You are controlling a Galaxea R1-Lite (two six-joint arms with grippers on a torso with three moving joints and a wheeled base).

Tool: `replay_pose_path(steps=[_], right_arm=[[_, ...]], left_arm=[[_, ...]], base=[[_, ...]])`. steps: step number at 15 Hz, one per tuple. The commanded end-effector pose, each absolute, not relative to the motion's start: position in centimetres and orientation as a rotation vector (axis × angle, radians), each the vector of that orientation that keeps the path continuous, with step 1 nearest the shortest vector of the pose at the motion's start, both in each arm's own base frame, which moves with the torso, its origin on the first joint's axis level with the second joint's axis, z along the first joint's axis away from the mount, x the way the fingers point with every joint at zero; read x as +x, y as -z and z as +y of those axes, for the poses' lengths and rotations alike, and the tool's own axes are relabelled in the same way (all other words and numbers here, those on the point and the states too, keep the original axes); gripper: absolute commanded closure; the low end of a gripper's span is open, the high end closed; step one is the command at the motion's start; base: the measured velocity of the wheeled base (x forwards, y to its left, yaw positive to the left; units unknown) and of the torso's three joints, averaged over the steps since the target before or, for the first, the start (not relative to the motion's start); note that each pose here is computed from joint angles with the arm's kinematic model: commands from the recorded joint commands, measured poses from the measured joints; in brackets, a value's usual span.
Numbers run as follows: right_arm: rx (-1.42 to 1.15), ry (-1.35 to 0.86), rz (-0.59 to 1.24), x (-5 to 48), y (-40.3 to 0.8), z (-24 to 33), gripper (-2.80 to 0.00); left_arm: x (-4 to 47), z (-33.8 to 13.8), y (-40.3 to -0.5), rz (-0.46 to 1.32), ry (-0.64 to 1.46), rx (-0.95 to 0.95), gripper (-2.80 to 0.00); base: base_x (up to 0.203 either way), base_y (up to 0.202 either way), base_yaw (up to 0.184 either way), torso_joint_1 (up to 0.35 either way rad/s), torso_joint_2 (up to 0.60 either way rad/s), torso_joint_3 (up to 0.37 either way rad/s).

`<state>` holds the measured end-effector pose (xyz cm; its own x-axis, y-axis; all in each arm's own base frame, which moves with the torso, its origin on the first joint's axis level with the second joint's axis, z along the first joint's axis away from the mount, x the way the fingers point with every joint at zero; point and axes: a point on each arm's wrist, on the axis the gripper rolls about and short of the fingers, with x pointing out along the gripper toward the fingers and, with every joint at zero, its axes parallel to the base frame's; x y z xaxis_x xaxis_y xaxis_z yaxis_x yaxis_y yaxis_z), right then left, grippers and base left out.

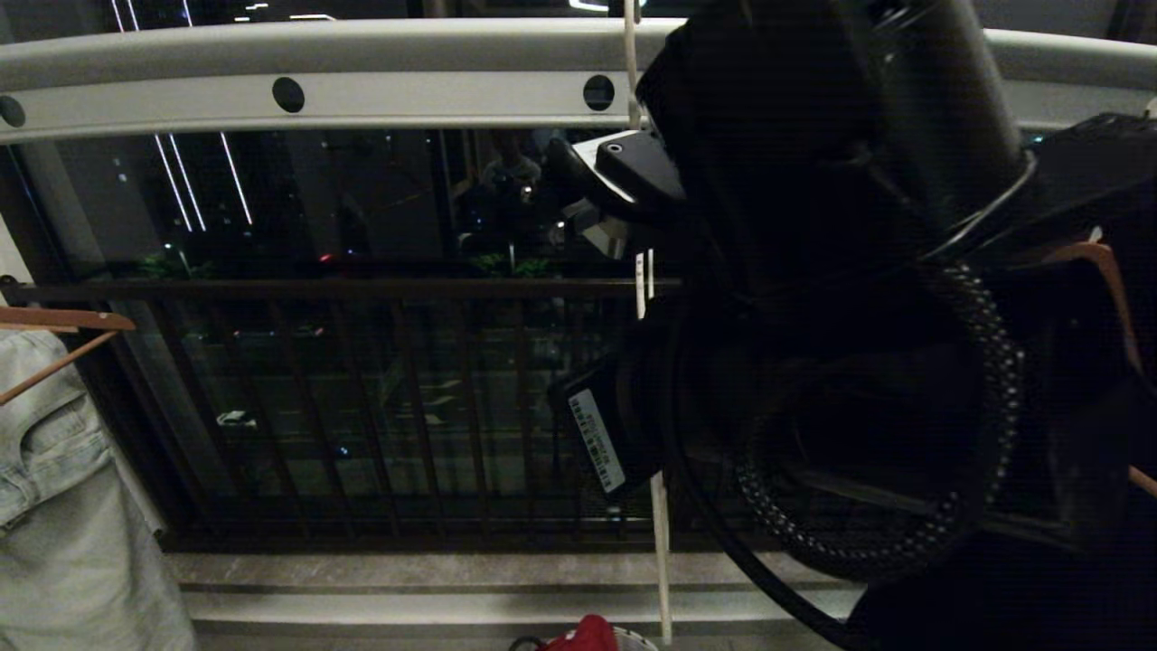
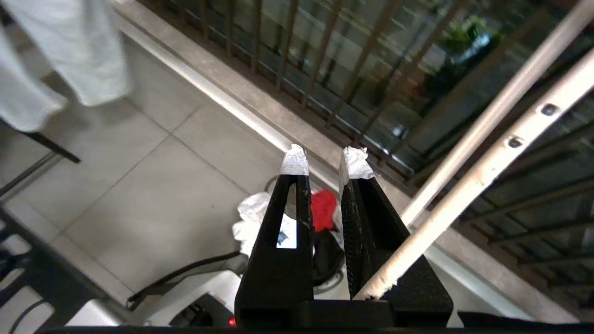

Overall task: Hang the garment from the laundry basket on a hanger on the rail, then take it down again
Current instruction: Pick up the clothes rack on the clothesline

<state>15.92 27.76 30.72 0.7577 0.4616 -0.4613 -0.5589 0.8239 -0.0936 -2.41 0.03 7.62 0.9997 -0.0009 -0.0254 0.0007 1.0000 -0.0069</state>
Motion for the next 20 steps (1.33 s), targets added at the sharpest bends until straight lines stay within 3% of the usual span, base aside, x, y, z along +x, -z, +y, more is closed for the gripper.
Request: replay_pose_path(steps=[1, 10, 20], right_arm=[[-0.225, -0.581, 0.423, 15.0, -31.4, 27.4, 0.00], [-0.186, -0.679, 0.445, 12.7, -32.2, 22.2, 0.00], [-0.213, -0.711, 0.590, 13.7, -27.7, 10.6, 0.00]], left_arm=[[-2.4, 0.0, -7.6, 0.026, 0.000, -0.008, 0.00], [-2.4, 0.0, -7.6, 0.026, 0.000, -0.008, 0.00], [-2.4, 0.0, -7.6, 0.026, 0.000, -0.008, 0.00]], base=[[0.000, 0.000, 0.000, 0.000, 0.00, 0.000], [0.000, 0.000, 0.000, 0.000, 0.00, 0.000], [0.000, 0.000, 0.000, 0.000, 0.00, 0.000]])
